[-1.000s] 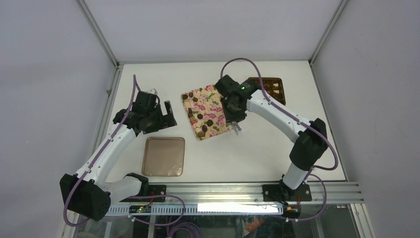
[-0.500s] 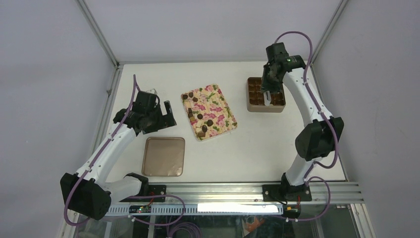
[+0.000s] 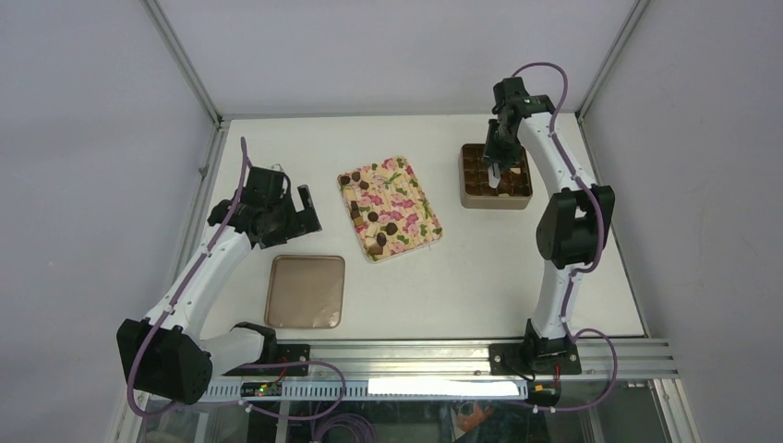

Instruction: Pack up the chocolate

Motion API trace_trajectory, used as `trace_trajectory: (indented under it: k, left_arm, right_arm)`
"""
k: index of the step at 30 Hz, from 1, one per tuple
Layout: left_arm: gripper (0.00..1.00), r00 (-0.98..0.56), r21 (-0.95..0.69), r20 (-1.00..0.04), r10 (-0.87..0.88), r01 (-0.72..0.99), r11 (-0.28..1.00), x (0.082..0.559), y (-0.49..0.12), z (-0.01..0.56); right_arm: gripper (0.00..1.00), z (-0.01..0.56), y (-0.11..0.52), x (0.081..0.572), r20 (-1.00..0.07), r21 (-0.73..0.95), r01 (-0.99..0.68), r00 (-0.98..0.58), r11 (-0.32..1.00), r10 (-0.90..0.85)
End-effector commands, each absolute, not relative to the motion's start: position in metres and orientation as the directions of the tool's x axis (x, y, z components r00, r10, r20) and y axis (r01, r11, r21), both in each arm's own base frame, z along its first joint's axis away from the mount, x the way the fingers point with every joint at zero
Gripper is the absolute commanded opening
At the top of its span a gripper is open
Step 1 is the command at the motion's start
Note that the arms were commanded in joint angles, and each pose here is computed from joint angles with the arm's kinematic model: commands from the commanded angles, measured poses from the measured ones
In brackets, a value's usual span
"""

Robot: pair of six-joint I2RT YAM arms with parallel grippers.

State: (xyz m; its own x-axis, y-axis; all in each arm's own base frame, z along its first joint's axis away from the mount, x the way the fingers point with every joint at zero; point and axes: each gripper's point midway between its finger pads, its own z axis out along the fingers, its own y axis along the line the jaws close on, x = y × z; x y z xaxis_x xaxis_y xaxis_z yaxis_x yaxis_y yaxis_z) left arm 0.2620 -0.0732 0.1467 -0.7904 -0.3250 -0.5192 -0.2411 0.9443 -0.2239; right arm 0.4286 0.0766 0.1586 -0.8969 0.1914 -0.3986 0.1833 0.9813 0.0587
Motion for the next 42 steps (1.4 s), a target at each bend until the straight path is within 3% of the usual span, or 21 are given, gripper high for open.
trace_trajectory:
  k: [1, 8, 16, 24, 30, 35, 42]
  left_arm:
    - [0.99, -0.770, -0.234, -0.558, -0.311, -0.213, 0.948, 0.273, -0.072, 0.156]
    - [0.99, -0.773, -0.232, -0.554, -0.310, -0.214, 0.949, 0.273, -0.070, 0.154]
    - [0.99, -0.772, -0.240, -0.555, -0.310, -0.209, 0.948, 0.274, -0.071, 0.156]
    - [0.99, -0.770, -0.257, -0.557, -0.312, -0.198, 0.946, 0.275, -0.075, 0.161]
    - [0.99, -0.761, -0.268, -0.567, -0.316, -0.193, 0.944, 0.273, -0.075, 0.165]
    - [0.99, -0.760, -0.278, -0.562, -0.326, -0.197, 0.940, 0.273, -0.076, 0.165]
    - [0.99, -0.753, -0.284, -0.568, -0.331, -0.198, 0.938, 0.273, -0.076, 0.168]
  right_arm:
    - [0.00, 0.176, 0.079, 0.449, -0.463, 0.097, 0.156, -0.867, 0.983, 0.183]
    - [0.00, 0.158, 0.082, 0.449, -0.424, 0.100, 0.160, -0.886, 0.982, 0.187]
    - [0.35, 0.161, 0.082, 0.448, -0.428, 0.105, 0.161, -0.884, 0.981, 0.191]
    - [0.38, 0.175, 0.080, 0.445, -0.449, 0.103, 0.150, -0.875, 0.983, 0.180]
    - [0.33, 0.217, 0.095, 0.424, -0.526, 0.152, 0.093, -0.835, 0.984, 0.160]
    - [0.33, 0.233, 0.134, 0.381, -0.569, 0.162, -0.028, -0.820, 0.986, 0.070]
    - [0.34, 0.198, 0.209, 0.295, -0.493, 0.158, -0.257, -0.857, 0.953, -0.149]
